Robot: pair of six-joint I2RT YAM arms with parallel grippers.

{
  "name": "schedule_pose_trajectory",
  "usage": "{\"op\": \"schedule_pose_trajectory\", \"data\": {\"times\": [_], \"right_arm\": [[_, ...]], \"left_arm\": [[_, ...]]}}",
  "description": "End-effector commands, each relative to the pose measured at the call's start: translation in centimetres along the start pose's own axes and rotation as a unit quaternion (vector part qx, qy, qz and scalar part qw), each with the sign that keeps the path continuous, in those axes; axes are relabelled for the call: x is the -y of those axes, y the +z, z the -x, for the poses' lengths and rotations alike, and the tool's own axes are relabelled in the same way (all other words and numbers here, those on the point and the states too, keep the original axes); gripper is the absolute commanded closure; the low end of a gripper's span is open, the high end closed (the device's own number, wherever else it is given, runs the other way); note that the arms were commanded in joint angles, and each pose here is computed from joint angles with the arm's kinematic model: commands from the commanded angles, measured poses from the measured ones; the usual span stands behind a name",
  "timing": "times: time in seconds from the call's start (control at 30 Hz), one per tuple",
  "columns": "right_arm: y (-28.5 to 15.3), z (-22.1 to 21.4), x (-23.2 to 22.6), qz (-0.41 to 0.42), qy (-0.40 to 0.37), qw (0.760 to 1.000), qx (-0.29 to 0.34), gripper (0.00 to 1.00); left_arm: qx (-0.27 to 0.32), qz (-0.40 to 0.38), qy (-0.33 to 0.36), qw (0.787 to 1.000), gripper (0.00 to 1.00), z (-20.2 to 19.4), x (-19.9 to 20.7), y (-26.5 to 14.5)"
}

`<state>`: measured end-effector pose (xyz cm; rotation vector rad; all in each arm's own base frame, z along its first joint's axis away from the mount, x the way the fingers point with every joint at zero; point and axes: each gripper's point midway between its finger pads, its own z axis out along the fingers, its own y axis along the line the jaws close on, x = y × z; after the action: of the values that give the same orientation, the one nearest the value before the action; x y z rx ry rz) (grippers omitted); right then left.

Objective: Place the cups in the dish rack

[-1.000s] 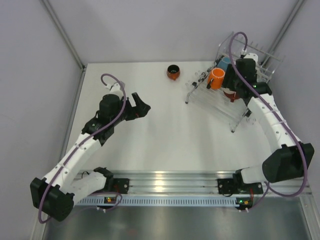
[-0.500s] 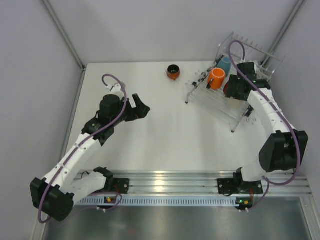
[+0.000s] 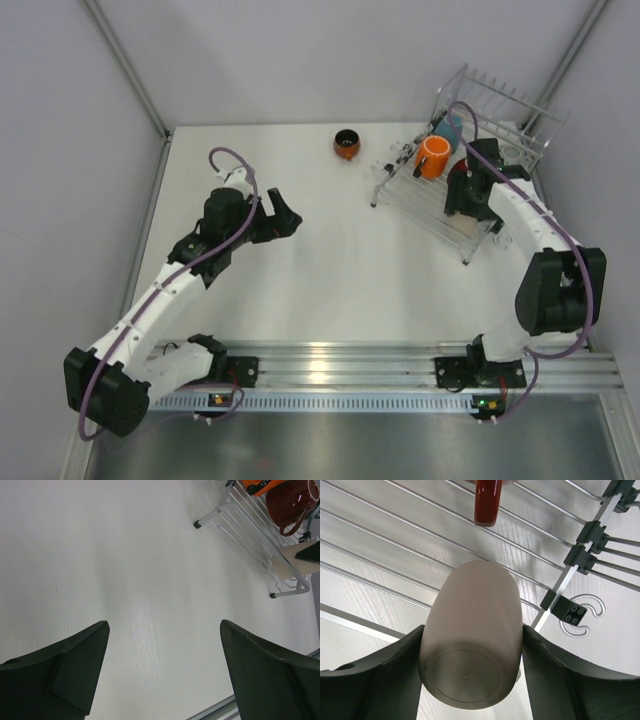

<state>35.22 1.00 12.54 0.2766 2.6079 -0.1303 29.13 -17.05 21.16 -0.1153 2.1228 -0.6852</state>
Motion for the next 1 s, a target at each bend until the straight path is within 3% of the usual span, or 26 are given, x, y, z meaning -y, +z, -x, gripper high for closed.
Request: {"op": "schedule_pose_trajectory", "data": {"times": [0.0, 0.07, 0.1, 0.13, 0.3, 0.47, 0.6, 0.97], "right_arm": [[-0.2, -0.8, 0.6, 0.004, 0.007, 1.0, -0.013, 0.91], [-0.2, -0.9, 0.7, 0.003, 0.011, 1.0, -0.014, 0.82], [-0.2, -0.8, 0.8, 0.001, 0.014, 1.0, -0.012, 0.7], [-0.2, -0.8, 0.8, 0.002, 0.015, 1.0, -0.011, 0.65], [-0.6, -0.3, 1.5, -0.01, 0.022, 1.0, -0.002, 0.48], [-0.9, 0.3, 1.7, -0.011, 0.028, 0.999, 0.01, 0.39], [-1.2, 0.8, 1.9, -0.013, 0.029, 0.999, 0.018, 0.21], [-3.3, 2.8, 1.9, -0.004, 0.044, 0.997, 0.068, 0.09]], "left_arm": [[0.004, -0.011, -0.002, 1.0, 0.02, 0.3, 0.4, 0.1], [0.003, -0.013, -0.003, 1.0, 0.02, 0.3, 0.5, 0.1], [0.003, -0.013, -0.001, 1.0, 0.03, 0.3, 0.5, 0.1], [0.004, -0.015, -0.001, 1.0, 0.03, 0.4, 0.6, 0.0], [0.011, -0.017, -0.002, 1.0, 0.03, 0.5, 0.7, -0.5], [0.016, -0.018, -0.003, 1.0, 0.03, 0.6, 0.7, -0.7], [0.012, -0.022, -0.006, 1.0, 0.03, 0.6, 0.9, -0.7], [0.015, -0.033, -0.005, 0.999, 0.03, 1.4, 1.8, -0.7]]}}
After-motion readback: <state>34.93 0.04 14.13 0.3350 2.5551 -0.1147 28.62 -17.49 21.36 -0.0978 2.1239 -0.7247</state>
